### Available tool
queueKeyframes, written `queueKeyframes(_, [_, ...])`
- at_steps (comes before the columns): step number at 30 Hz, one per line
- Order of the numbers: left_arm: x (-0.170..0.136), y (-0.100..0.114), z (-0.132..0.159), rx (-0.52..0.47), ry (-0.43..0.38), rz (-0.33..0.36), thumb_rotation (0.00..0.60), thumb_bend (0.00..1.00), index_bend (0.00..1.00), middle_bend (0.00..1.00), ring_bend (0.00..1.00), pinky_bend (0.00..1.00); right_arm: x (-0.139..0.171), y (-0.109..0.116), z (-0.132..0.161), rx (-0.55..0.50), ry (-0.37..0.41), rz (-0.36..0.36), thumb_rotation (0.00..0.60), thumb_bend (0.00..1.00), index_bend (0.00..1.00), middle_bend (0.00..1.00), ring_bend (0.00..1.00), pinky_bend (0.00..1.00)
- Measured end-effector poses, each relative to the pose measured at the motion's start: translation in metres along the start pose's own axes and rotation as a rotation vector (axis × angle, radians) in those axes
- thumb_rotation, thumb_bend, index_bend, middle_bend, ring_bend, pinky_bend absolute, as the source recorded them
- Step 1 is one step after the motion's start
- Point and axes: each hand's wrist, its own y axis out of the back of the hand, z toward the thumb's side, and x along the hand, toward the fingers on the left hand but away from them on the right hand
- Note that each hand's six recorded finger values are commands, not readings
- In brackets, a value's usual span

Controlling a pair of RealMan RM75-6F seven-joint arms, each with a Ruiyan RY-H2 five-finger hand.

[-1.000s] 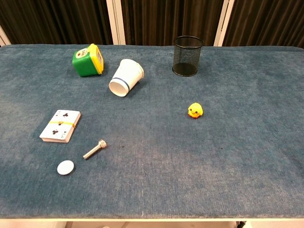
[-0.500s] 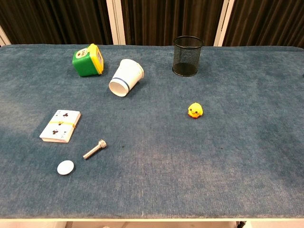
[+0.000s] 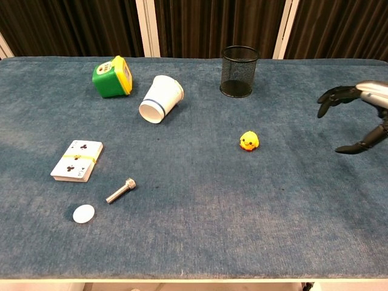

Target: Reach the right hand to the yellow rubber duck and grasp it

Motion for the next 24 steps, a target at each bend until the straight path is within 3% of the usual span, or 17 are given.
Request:
queueKeyframes(13, [0.001,-0.003,0.003,0.017,-0.014,-0.011,0.6,0.3,0.17,0.01,0.06,0.19,-0.046,-0.024,0.043,-0.047,0.099,0.036,0.6,0.29,0.45,0.21,0.25,0.2])
queueKeyframes(24, [0.0,-0.004,0.003,0.021,-0.019,-0.014,0.6,0.3,0.17,0.01,0.06,0.19,-0.069,-0.034,0.058,-0.07,0.114,0.051,0.6,0.32,0.48,0.21,0.25,0.2])
